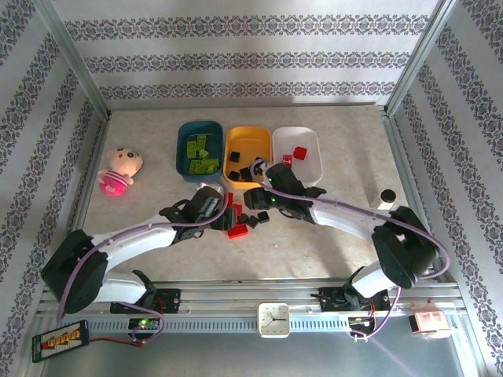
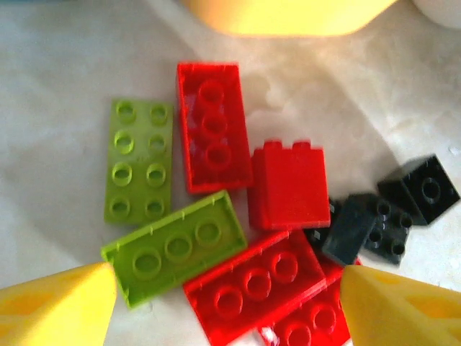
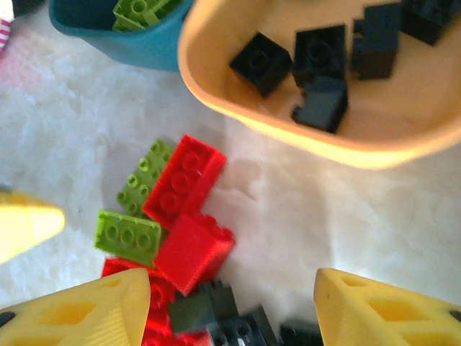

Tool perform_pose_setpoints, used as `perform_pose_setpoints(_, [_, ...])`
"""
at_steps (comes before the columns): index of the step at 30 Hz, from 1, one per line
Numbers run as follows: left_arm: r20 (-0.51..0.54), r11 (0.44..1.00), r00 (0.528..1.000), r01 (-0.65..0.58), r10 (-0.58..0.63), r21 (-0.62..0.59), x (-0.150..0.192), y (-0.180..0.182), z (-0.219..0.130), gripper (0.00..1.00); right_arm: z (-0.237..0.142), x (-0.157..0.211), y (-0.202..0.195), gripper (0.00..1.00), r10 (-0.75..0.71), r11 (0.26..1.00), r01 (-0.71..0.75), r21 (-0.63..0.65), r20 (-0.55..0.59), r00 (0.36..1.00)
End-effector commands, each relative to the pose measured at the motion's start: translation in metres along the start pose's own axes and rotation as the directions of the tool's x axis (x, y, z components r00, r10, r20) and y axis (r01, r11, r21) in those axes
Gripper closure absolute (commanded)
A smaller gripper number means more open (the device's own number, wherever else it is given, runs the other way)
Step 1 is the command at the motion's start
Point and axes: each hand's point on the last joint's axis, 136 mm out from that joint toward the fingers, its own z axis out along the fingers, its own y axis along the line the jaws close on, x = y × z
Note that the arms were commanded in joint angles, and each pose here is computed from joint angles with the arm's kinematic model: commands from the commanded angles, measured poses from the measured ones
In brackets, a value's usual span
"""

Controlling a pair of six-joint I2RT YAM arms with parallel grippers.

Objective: Sort the legos into containers by color
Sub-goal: Pick up the lego from the center of the table.

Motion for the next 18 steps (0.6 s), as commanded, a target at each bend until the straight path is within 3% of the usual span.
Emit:
perform_pose_setpoints(1, [0.056,0.993,0.993,-0.100,0.103,-0.065,-0.033,0.000,0.011,0.29,-0.023,-0.011,-0.007,0.38,0.029,1.000,-0.030,0.005,0.103,0.994])
perform_pose_setpoints(10, [-0.020,0.978,0.990,-0.141,0.140,-0.153,-0.061,0.012,0.056,0.36,-0.061,0.004,-0.020,0.38,0.047,0.999,-0.049,0.013,0.157,0.986])
perform_pose_setpoints(18, [-0.078,0.967,0.981,-0.189,0.178,-0.168,-0.054,0.012,0.080,0.39,-0.079,0.004,-0.022,0.38,0.050,0.999,-0.051,0.005,0.190,0.980])
